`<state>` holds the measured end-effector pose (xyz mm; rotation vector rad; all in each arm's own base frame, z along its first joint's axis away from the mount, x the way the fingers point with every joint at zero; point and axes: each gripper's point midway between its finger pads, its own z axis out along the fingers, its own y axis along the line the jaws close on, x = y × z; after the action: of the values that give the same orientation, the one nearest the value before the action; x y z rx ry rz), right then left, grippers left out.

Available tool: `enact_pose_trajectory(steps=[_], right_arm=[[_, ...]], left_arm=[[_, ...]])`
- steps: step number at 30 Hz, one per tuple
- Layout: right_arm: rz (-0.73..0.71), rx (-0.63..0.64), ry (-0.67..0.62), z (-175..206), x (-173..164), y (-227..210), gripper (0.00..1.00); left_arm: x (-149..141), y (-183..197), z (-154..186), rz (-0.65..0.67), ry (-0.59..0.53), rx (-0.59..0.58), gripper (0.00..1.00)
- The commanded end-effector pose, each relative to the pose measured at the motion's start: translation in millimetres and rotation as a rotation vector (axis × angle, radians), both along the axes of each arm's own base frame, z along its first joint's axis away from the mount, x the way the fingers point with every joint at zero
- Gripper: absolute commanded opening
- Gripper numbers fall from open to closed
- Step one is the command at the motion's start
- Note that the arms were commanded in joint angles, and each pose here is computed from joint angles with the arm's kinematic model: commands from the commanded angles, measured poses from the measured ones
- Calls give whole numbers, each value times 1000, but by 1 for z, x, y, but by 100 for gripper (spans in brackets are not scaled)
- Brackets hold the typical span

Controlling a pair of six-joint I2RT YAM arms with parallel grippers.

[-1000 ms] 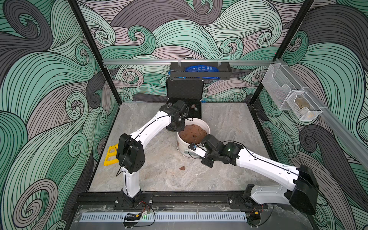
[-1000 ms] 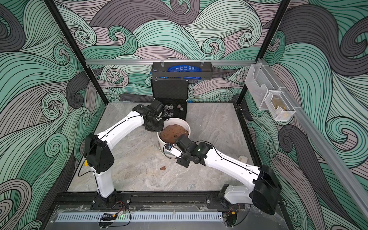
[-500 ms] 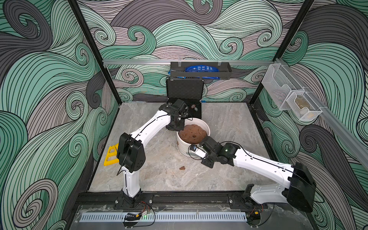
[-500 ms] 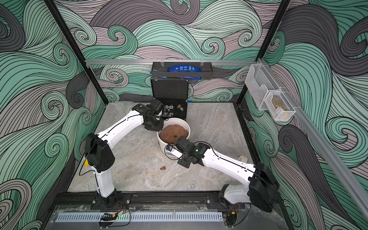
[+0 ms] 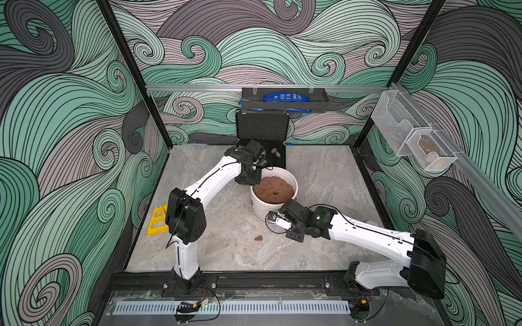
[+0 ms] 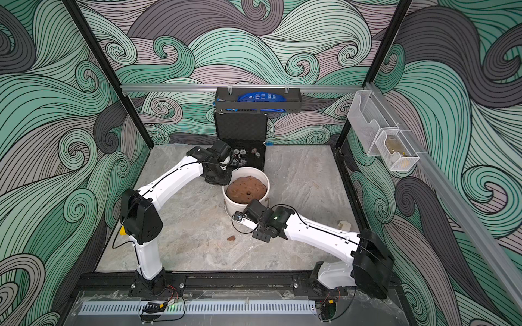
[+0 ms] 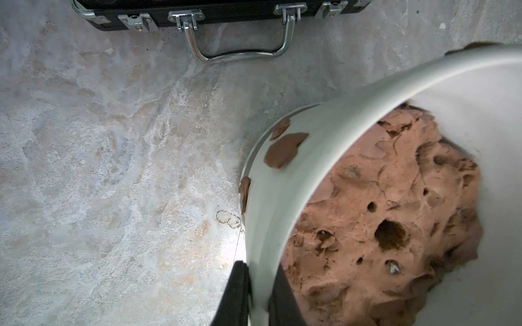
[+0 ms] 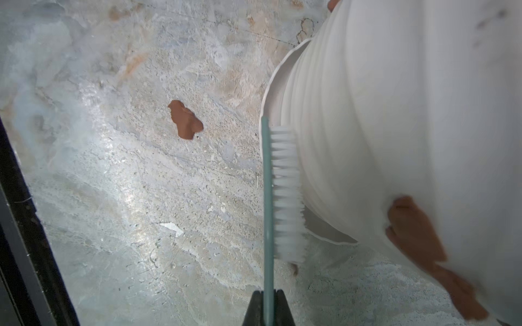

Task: Scrub the dried mud off the ceramic pot
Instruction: Brush off the soil from the pot.

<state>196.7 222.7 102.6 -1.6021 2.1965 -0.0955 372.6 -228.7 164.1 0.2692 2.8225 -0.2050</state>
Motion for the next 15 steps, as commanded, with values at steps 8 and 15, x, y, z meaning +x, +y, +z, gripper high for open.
enact_pose_trajectory(steps=[8,15], right_arm=[[77,200,-15,39,-11,25,0],[119,337,-1,53,-15,43,0]], left_arm=[[8,0,-14,-61,21,-9,0],[20,8,-16,-168,6,43,0]])
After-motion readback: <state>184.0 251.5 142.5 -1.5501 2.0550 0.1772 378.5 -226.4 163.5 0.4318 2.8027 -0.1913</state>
